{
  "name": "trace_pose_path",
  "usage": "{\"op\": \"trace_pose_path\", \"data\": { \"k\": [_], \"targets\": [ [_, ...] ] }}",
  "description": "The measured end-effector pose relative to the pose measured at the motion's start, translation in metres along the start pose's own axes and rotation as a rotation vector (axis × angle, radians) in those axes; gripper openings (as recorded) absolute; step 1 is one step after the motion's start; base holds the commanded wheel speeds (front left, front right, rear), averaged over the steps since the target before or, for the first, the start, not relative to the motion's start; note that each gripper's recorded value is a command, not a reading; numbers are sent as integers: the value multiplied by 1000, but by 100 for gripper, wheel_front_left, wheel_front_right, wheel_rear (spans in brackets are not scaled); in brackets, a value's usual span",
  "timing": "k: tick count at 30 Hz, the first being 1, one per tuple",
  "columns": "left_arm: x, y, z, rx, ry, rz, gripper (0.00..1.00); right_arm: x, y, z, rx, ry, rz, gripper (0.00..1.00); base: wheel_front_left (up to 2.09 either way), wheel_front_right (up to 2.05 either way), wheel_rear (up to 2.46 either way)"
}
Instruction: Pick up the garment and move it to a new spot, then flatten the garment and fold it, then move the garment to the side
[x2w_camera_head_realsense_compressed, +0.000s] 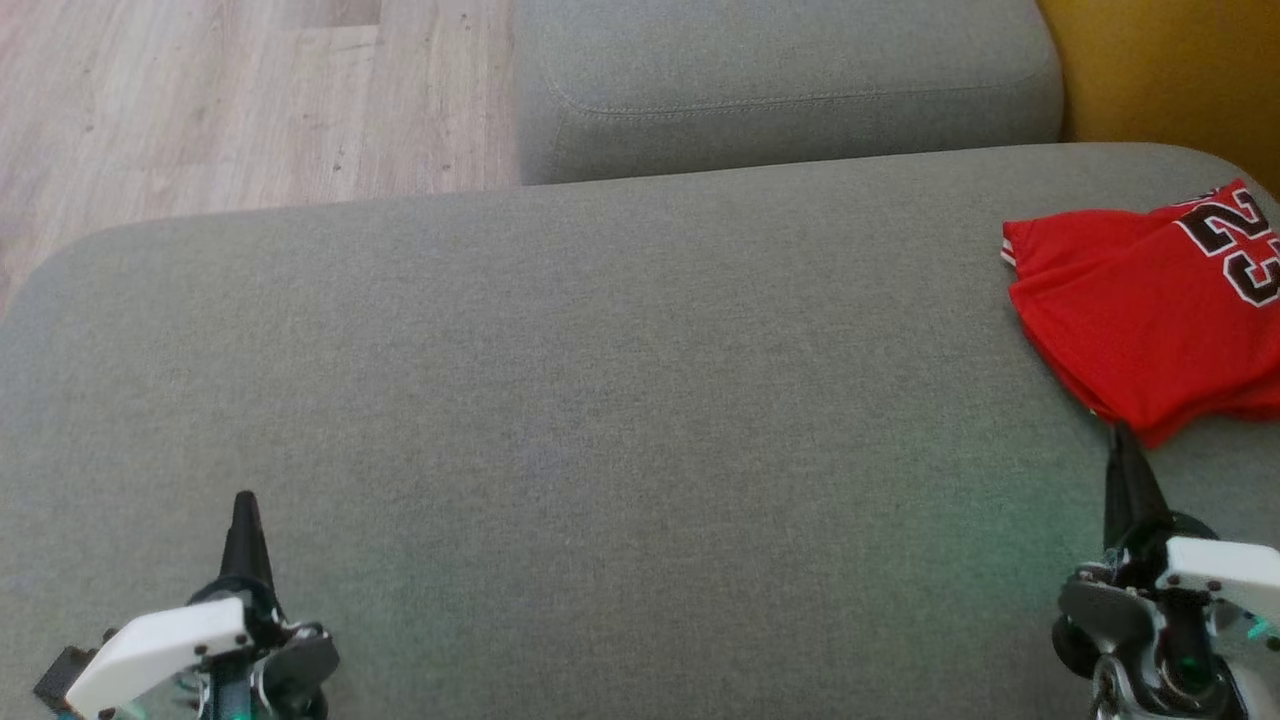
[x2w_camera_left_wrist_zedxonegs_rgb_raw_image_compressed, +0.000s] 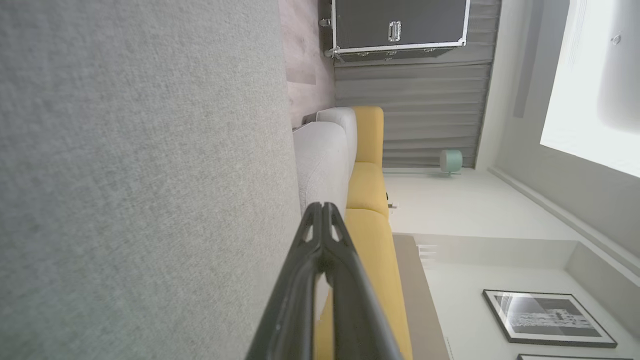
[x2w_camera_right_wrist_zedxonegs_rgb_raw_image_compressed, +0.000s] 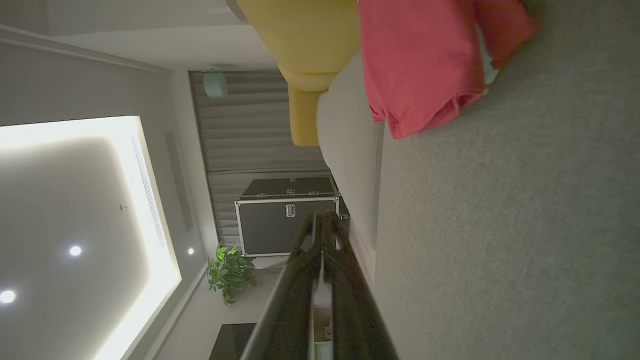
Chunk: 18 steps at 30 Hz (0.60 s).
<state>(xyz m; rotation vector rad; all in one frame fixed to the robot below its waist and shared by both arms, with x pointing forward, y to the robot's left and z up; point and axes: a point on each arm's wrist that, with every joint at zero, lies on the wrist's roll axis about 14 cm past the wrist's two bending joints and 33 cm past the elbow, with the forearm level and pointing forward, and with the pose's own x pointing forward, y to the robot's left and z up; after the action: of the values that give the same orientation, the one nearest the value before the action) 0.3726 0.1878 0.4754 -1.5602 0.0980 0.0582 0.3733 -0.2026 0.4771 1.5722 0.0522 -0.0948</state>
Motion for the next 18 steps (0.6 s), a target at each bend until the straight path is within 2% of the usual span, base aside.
{"op": "trace_pose_path", "data": {
  "k": [18],
  "targets": [
    [2, -2, -1, -17, 3, -7, 0, 1, 2, 3, 15, -4, 5, 0, 0, 0, 0]
  ]
}}
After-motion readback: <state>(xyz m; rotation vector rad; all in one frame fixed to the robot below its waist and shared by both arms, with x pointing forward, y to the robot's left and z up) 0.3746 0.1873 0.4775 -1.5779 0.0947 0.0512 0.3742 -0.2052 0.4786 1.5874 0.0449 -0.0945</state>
